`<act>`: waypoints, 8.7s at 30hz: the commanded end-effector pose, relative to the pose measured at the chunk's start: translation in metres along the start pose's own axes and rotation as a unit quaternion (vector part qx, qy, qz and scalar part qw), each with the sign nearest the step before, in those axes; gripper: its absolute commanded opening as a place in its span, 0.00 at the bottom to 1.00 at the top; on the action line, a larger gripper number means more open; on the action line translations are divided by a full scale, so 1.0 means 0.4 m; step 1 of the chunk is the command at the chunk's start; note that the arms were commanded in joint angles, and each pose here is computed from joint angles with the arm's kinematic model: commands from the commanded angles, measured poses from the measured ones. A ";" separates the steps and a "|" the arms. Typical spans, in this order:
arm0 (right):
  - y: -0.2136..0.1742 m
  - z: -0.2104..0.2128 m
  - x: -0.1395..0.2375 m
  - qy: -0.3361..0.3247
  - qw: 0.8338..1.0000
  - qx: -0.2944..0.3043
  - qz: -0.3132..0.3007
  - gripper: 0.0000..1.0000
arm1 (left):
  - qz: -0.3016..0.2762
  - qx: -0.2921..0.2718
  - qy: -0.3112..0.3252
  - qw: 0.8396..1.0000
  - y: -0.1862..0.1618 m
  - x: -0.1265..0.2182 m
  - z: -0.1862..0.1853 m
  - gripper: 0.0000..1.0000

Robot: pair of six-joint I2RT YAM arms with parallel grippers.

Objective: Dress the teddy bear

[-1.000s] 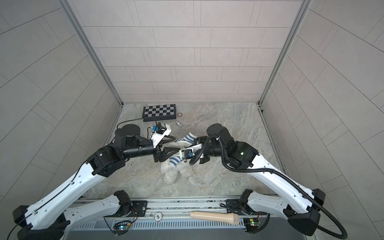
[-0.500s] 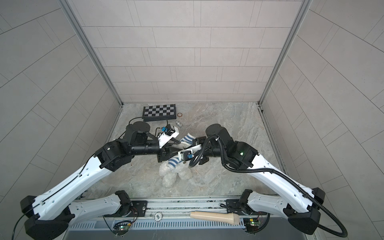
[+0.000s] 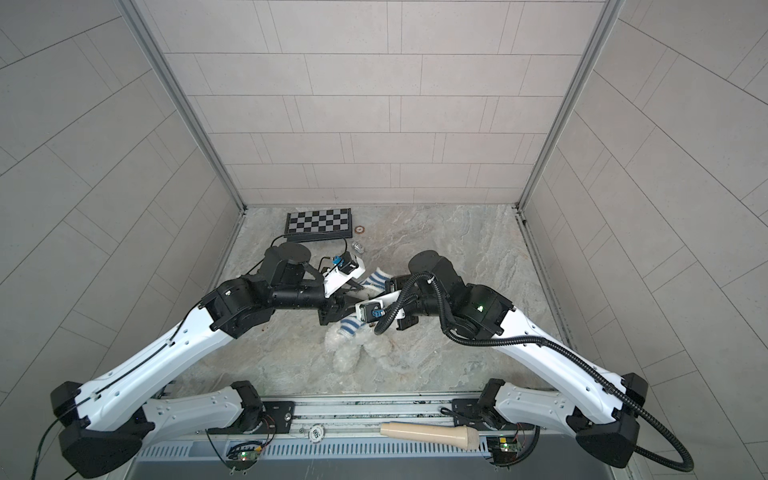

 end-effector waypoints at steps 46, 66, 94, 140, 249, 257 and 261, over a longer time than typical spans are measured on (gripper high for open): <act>-0.105 -0.136 0.146 -0.156 0.734 -0.613 -0.247 0.42 | -0.237 -0.096 0.204 0.945 -0.006 0.046 0.000 0.00; -0.164 -0.095 0.036 -0.073 0.740 -0.643 -0.182 0.30 | -0.194 -0.108 0.187 0.957 -0.068 -0.035 -0.003 0.00; -0.374 -0.017 0.010 -0.236 0.698 -0.672 -0.067 0.00 | -0.253 -0.072 0.198 0.944 -0.103 0.032 -0.025 0.00; -0.099 0.085 0.001 0.048 0.819 -0.530 -0.215 0.00 | -0.307 0.044 0.319 0.895 -0.134 0.101 0.032 0.00; -0.092 0.090 0.046 -0.120 0.770 -0.570 -0.259 0.44 | -0.449 0.144 0.087 0.877 -0.085 0.115 -0.010 0.00; -0.083 0.043 0.046 -0.076 0.719 -0.611 -0.322 0.42 | -0.445 0.112 0.064 0.886 -0.074 0.110 -0.026 0.00; -0.099 0.035 0.051 -0.085 0.707 -0.621 -0.328 0.40 | -0.439 0.105 0.047 0.891 -0.072 0.099 -0.032 0.00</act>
Point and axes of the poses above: each gripper's point midway between its finger pads, its own x axis back along the fingers, its own z axis along the line the jaws close on, y = z × x, the point moved 7 cm from there along x, back along the fingers, and after that the axes turned 1 degree about -x, right-handed, at the moved point
